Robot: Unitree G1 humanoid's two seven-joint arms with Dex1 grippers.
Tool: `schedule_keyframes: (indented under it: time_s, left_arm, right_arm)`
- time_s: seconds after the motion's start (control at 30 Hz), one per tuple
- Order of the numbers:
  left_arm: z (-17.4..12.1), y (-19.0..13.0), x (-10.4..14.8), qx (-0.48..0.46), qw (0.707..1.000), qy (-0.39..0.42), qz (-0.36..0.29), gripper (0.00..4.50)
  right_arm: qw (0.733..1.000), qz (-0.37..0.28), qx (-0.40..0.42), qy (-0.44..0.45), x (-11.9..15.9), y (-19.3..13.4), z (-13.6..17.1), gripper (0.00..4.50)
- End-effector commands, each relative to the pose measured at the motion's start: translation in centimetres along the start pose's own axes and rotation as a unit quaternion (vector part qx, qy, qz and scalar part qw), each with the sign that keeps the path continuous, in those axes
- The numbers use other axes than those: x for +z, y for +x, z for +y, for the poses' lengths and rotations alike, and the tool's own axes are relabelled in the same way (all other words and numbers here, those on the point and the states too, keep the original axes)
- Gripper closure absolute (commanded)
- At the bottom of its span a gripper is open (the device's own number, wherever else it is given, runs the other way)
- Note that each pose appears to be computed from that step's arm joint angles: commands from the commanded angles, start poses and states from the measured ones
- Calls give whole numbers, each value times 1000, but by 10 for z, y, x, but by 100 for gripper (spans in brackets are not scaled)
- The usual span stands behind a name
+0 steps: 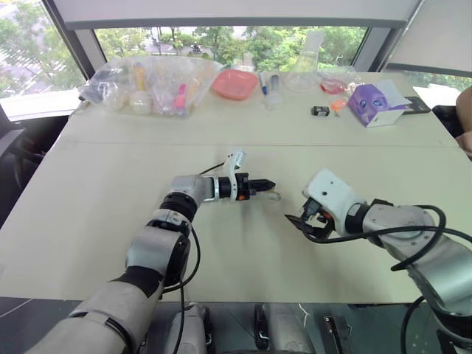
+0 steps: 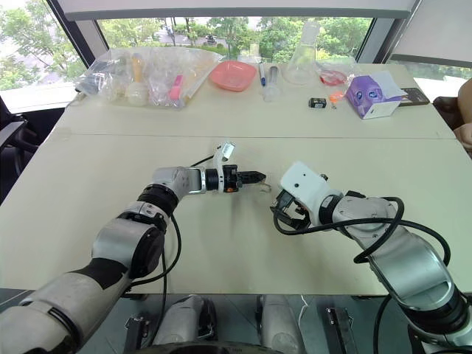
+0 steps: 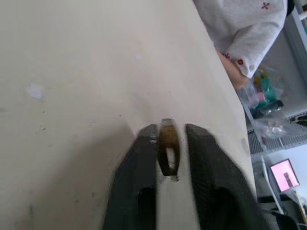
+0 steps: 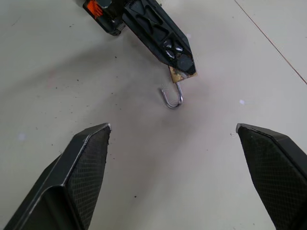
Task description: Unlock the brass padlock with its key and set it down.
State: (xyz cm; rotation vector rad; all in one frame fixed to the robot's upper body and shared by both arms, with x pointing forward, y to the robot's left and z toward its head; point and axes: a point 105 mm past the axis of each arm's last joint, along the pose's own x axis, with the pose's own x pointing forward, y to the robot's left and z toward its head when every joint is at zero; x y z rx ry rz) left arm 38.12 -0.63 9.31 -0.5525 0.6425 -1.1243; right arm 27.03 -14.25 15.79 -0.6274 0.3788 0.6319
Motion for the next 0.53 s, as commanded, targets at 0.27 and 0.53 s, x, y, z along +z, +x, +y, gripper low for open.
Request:
schedule_keyframes:
  time_s: [0.27, 0.53]
  left_arm:
    - [16, -29, 29, 83, 976, 203, 11, 44]
    - [-8, -100, 47, 81, 962, 250, -79, 44]
  right_arm:
    - [1000, -14, -15, -6, 5, -3, -4, 16]
    - [998, -29, -50, 23, -2, 3, -13, 16]
